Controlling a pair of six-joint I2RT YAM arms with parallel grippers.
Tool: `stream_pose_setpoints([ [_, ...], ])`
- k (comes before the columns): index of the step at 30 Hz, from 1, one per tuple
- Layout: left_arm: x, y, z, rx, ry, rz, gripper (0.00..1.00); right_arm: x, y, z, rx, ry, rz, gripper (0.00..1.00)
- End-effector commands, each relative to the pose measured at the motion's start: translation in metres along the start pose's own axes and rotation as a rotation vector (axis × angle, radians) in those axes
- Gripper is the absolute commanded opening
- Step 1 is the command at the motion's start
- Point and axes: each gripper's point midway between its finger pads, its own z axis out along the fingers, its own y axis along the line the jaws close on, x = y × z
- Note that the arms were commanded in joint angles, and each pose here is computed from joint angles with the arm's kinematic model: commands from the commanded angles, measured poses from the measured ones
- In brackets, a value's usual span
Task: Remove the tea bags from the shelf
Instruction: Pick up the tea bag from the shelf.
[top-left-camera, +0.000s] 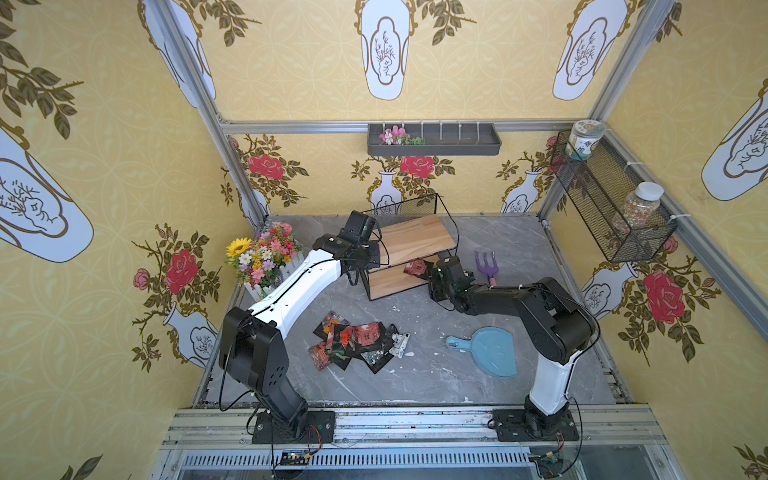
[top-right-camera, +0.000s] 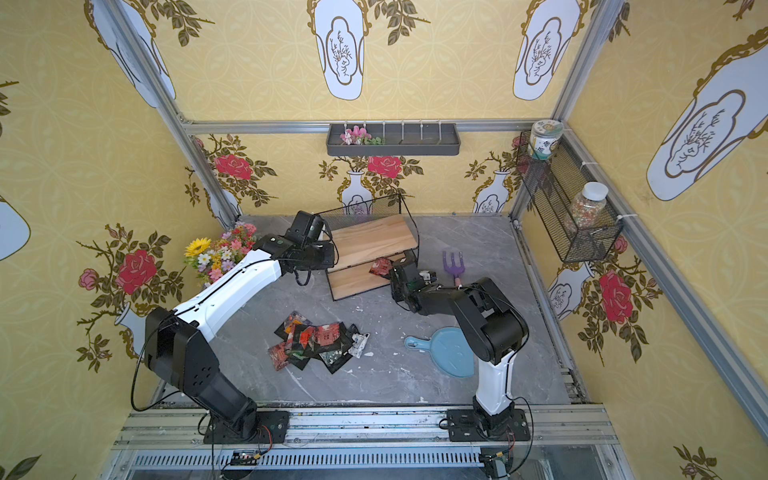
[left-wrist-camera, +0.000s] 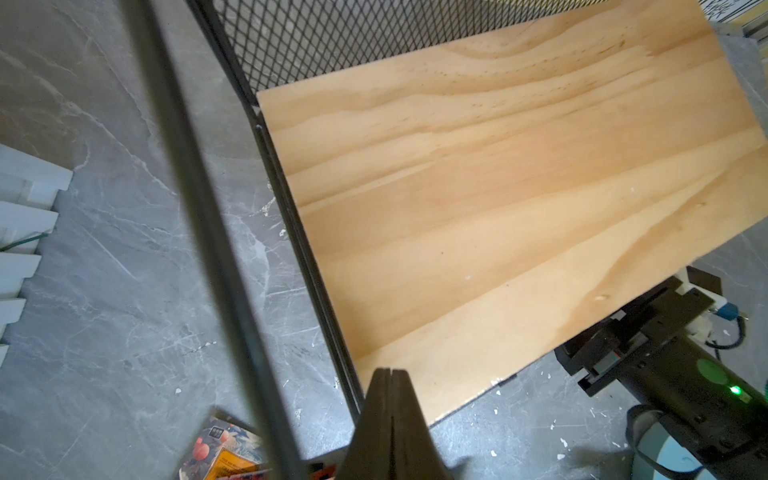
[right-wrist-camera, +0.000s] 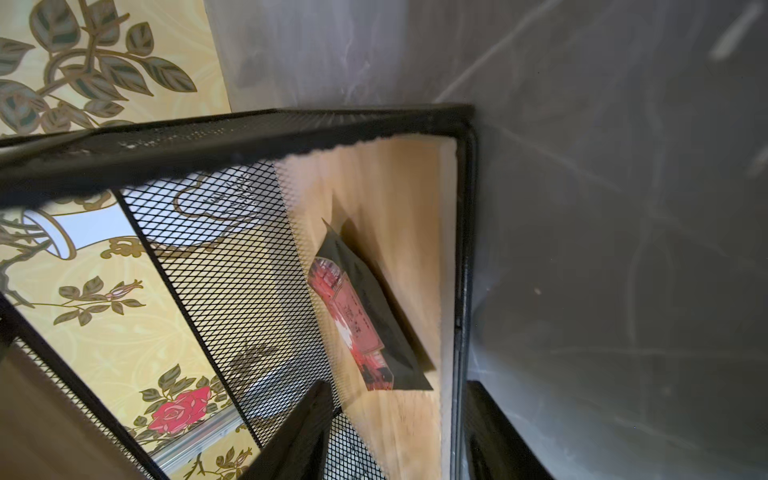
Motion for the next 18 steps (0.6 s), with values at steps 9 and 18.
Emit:
stream_pose_setpoints([
  [9,-0.003,-0.004,0.003,0.013,-0.013,0.031,0.0,-0.002,-0.024,0.006,0.103,-0.014,0.023,0.49],
  [18,-0.001,-0.003,0.003,0.01,-0.011,0.033,0.0,-0.008,-0.036,0.011,0.157,-0.025,0.04,0.31],
])
